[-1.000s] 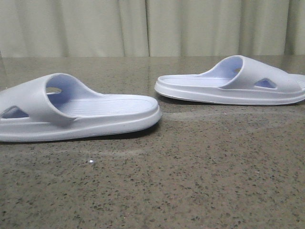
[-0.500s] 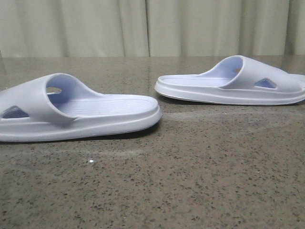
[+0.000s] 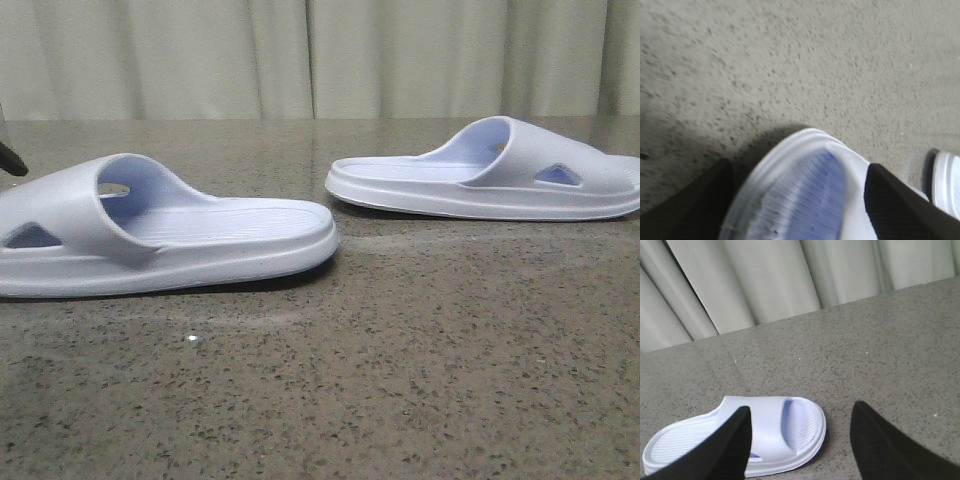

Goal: Insert blue slippers together front up

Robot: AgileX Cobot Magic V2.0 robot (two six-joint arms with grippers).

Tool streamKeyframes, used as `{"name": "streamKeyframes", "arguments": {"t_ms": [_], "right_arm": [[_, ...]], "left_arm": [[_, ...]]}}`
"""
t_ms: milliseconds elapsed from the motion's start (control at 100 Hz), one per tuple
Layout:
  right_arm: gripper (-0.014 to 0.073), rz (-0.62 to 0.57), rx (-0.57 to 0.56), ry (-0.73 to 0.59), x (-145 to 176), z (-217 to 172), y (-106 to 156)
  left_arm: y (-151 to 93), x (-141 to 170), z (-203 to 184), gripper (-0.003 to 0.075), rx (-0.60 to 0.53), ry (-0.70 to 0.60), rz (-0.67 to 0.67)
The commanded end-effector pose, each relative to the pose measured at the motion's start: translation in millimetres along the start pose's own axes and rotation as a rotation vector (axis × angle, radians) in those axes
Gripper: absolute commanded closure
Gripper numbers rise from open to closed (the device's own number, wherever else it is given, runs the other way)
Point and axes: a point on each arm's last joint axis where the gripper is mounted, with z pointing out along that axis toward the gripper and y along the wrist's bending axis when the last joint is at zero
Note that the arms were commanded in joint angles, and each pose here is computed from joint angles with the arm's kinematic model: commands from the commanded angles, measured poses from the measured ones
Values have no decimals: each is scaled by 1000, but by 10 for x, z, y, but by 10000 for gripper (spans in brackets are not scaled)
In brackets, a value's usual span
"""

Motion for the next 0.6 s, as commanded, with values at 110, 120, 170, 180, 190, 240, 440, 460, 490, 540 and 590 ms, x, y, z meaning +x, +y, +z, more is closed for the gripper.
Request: {"name": "streamKeyframes", "arguments": {"t_ms": [110,120,170,180,190,240,440,460,490,540,590], "right_arm": [[222,-2,-14,-115,-189,-5,31],[223,-2,-14,-115,-189,-5,31],[222,-2,-14,-115,-189,-5,31],[223,-2,-14,-115,-189,-5,31],[223,-2,-14,-115,-189,-5,31],[223,-2,-14,-115,-189,-5,31],[223,-2,-14,-115,-189,-5,31],[223,-1,-14,-115,-189,-5,31],[223,-1,-14,-115,-189,-5,31],[223,-1,-14,-115,-189,-5,31],[223,-1,-14,-115,-189,-5,31]], "left_arm": [[-65,101,24,225,26,81,-22],[-66,101,24,225,27,81,-24],[-68,101,24,227,29,81,-28],[-68,101,24,228,29,81,-28],[-68,101,24,231,29,81,-28],[-68,101,24,251,29,81,-28],[-67,96,25,430,28,75,-28],[-67,96,25,455,28,75,-28],[-67,92,25,495,28,70,-28],[-67,88,25,549,28,66,-28],[-67,80,26,599,28,58,-28]]}}
